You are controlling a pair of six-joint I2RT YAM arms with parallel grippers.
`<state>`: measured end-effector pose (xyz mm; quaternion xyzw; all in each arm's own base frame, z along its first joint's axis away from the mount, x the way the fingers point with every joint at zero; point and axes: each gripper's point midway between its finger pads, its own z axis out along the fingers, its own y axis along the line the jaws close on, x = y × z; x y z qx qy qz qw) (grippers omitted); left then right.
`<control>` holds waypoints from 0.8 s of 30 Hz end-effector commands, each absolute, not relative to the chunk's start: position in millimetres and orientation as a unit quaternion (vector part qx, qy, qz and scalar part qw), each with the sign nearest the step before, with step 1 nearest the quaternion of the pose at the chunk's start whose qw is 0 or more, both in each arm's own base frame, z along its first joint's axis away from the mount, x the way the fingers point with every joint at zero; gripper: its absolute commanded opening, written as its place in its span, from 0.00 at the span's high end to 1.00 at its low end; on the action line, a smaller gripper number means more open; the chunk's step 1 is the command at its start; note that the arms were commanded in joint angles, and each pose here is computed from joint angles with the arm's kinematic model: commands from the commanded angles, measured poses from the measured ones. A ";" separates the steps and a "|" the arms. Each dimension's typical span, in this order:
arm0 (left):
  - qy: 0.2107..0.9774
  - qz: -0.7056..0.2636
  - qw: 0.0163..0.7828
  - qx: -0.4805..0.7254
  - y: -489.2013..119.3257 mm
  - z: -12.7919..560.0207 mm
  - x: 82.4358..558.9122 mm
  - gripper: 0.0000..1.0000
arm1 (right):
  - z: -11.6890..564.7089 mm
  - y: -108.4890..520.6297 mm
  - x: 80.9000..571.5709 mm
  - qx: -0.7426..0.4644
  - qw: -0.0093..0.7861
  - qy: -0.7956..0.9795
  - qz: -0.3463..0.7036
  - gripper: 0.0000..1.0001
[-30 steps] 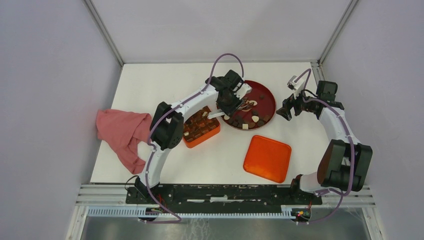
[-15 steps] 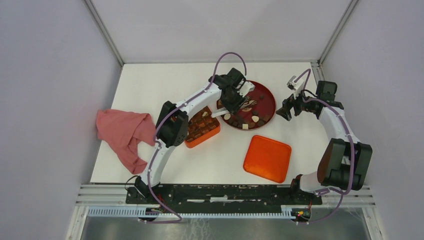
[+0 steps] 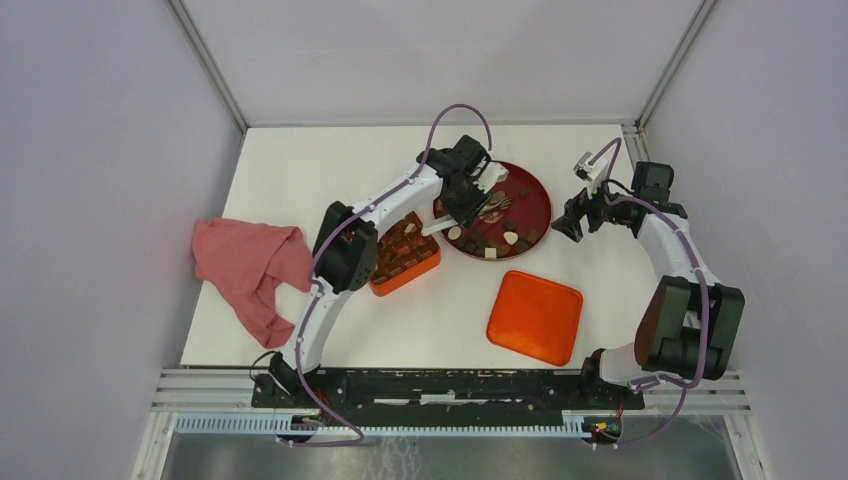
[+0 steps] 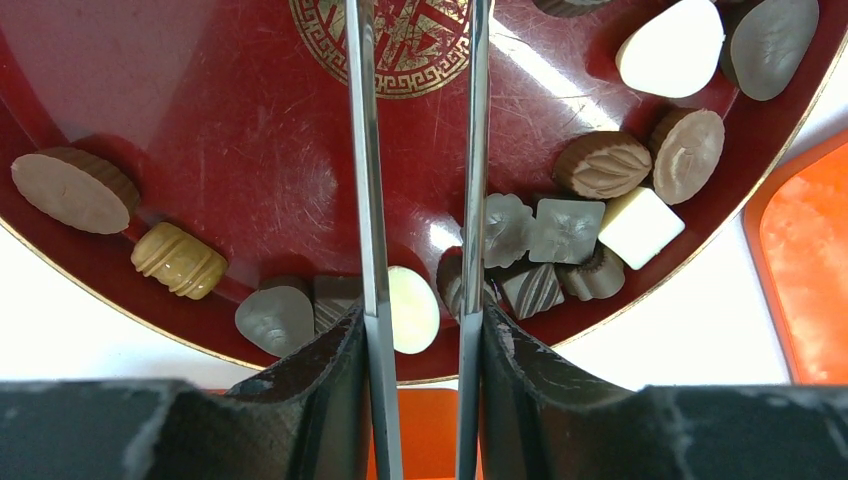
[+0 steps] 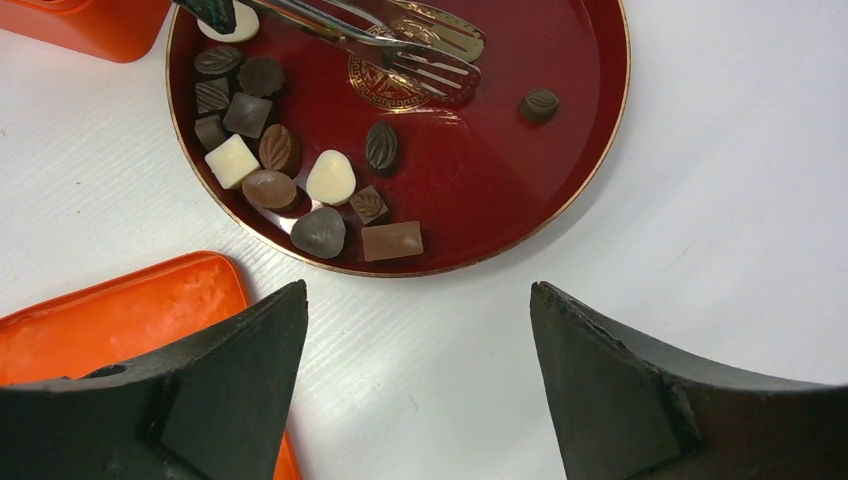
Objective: Pack the chocolate
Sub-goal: Pick up the fake chocolate from the plate.
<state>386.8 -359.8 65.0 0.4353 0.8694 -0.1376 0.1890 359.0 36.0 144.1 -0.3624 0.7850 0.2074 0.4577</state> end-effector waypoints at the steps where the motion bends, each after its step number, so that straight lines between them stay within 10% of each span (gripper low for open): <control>1: 0.854 -0.151 0.217 0.449 -365.9 87.9 392.8 0.75 | 161.2 37.7 367.6 -0.379 0.477 0.767 0.204 0.13; 8: 0.859 -0.170 0.261 0.406 -367.9 113.9 391.9 0.97 | 162.6 38.9 366.8 -0.380 0.479 0.764 0.207 0.13; 24: 0.874 -0.189 0.277 0.352 -341.8 127.5 356.4 0.98 | 163.7 44.7 364.0 -0.376 0.483 0.758 0.226 0.13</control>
